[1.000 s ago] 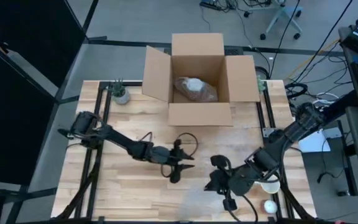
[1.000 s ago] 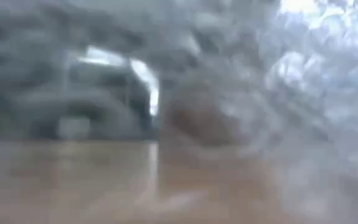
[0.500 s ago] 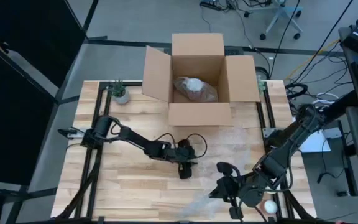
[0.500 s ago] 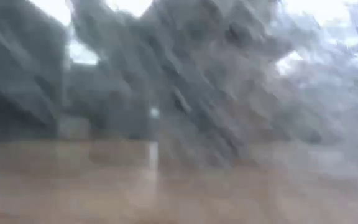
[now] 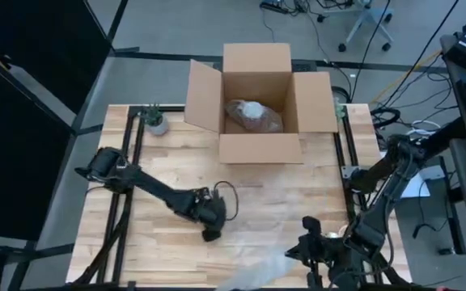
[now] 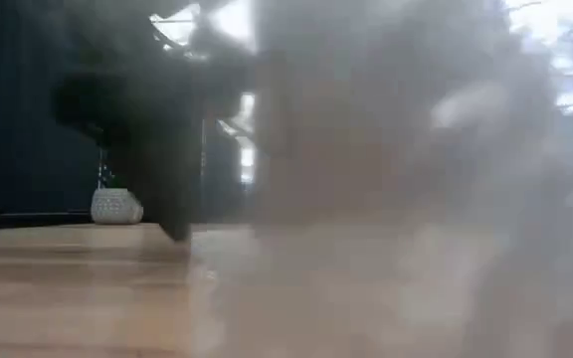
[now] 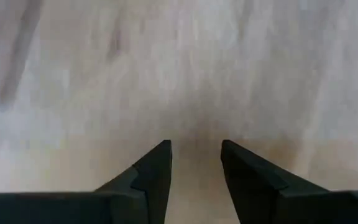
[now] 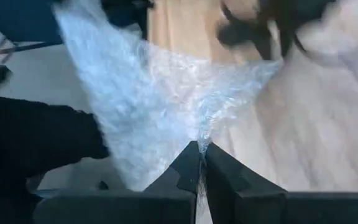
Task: Wrap mug
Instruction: Wrap the orange patterned mug with the transparent bubble wrap
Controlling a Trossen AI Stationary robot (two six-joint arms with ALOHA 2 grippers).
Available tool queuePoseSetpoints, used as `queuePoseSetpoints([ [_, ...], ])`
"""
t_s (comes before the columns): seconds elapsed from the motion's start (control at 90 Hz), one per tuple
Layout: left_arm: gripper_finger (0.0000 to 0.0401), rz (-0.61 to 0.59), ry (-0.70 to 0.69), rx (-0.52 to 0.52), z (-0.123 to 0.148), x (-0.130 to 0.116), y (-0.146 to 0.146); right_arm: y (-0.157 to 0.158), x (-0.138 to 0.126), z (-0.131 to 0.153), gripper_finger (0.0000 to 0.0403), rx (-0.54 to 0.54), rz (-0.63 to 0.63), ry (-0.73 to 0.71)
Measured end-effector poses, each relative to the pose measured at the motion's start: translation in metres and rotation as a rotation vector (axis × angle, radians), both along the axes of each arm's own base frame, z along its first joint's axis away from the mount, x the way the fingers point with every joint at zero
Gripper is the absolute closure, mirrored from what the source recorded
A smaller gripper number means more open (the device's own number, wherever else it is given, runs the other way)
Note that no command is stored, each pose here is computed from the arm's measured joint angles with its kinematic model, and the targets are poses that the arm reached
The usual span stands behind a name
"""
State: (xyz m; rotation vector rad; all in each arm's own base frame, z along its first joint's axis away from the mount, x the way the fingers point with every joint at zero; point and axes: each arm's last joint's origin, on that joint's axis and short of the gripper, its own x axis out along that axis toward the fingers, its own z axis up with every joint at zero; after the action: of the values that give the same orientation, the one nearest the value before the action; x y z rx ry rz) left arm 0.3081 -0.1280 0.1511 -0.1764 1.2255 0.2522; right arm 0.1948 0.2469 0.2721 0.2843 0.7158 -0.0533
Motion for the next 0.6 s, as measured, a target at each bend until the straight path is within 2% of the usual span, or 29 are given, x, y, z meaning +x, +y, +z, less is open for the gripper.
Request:
queuePoseSetpoints([
  [0.156,0.0271,0.08,0.093,0.037,-0.002,-0.019,-0.012,-0.012,-0.01,-0.041,0.0403,0.011,-0.074,0.114],
  [0.267,0.0271,0.085,0.067,0.042,0.001,-0.023,-0.02,-0.02,-0.017,-0.063,0.0403,0.02,-0.103,0.198],
  [0.333,0.0271,0.094,0.008,0.068,0.011,-0.022,-0.021,-0.022,-0.019,-0.069,0.0403,0.023,-0.111,0.223],
  [0.411,0.0271,0.084,-0.124,0.085,0.029,-0.013,-0.02,-0.023,-0.019,-0.07,0.0403,0.034,-0.11,0.239],
  [0.533,0.0271,0.024,-0.305,0.094,0.045,0.008,-0.009,-0.022,-0.019,-0.07,0.0403,0.048,-0.118,0.236],
  [0.6,0.0271,-0.029,-0.359,0.104,0.048,0.018,-0.001,-0.022,-0.019,-0.07,0.0403,0.075,-0.145,0.233],
])
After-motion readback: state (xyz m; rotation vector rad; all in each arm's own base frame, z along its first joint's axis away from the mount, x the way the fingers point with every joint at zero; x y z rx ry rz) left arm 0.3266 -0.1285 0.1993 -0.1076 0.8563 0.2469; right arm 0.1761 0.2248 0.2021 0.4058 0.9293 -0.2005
